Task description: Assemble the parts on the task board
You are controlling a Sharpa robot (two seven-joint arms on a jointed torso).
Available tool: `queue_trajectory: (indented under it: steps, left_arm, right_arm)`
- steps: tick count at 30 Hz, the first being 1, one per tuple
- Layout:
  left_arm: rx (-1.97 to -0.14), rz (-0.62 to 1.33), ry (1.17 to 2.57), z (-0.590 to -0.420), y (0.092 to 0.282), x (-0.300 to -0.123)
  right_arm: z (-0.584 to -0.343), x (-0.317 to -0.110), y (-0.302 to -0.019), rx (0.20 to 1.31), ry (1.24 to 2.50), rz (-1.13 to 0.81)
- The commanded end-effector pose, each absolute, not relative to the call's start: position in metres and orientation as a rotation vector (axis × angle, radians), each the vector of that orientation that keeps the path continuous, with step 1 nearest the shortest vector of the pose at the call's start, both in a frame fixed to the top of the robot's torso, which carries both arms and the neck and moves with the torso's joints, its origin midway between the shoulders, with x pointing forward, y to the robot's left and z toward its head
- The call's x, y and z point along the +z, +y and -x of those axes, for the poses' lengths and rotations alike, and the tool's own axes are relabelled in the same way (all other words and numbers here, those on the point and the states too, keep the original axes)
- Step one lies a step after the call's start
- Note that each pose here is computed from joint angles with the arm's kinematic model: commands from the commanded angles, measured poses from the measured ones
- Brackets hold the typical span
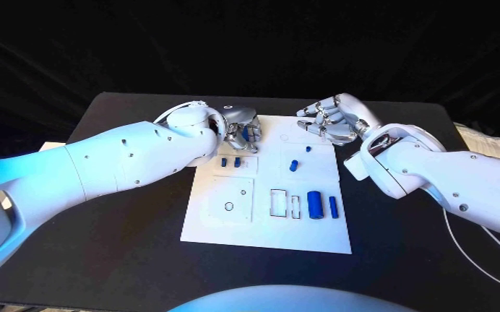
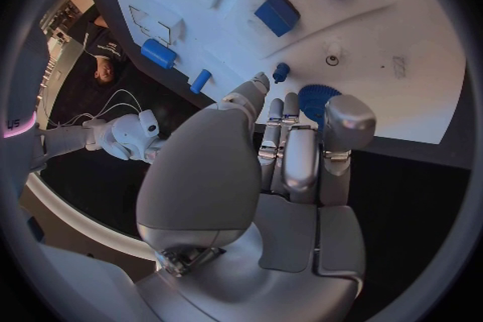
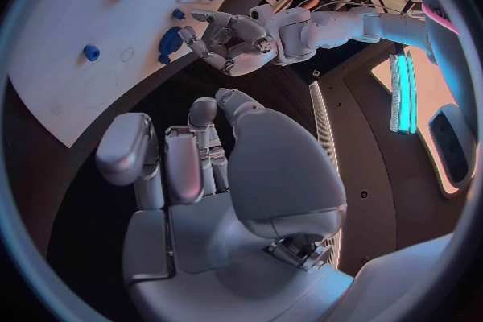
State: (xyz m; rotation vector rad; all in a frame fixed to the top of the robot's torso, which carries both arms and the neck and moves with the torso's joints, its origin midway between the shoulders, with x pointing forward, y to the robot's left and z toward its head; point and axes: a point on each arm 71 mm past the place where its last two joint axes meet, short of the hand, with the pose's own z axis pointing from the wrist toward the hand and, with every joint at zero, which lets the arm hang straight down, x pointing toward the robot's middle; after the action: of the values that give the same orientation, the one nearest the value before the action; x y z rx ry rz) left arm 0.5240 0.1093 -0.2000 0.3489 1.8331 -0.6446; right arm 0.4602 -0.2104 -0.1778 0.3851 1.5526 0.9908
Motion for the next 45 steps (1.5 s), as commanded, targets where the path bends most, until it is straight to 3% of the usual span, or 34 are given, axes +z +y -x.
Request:
queue_trajectory:
  steps: [1, 31, 45]
  left_arm:
    - [-0.624, -0.382, 1.866, -0.522, 0.106, -0.203]
    - [-0.516, -0.377, 1.954, -0.528, 0.101, -0.218]
    - [-0.556, -0.365, 1.898, -0.528, 0.099, -0.216]
  right_arm:
    - [-0.46, -0.177, -0.21, 0.994, 1.533, -0.376]
    - [-0.46, -0.178, -0.208, 1.003, 1.559, -0.368]
    - [-0.46, -0.178, -0.207, 1.008, 1.561, -0.366]
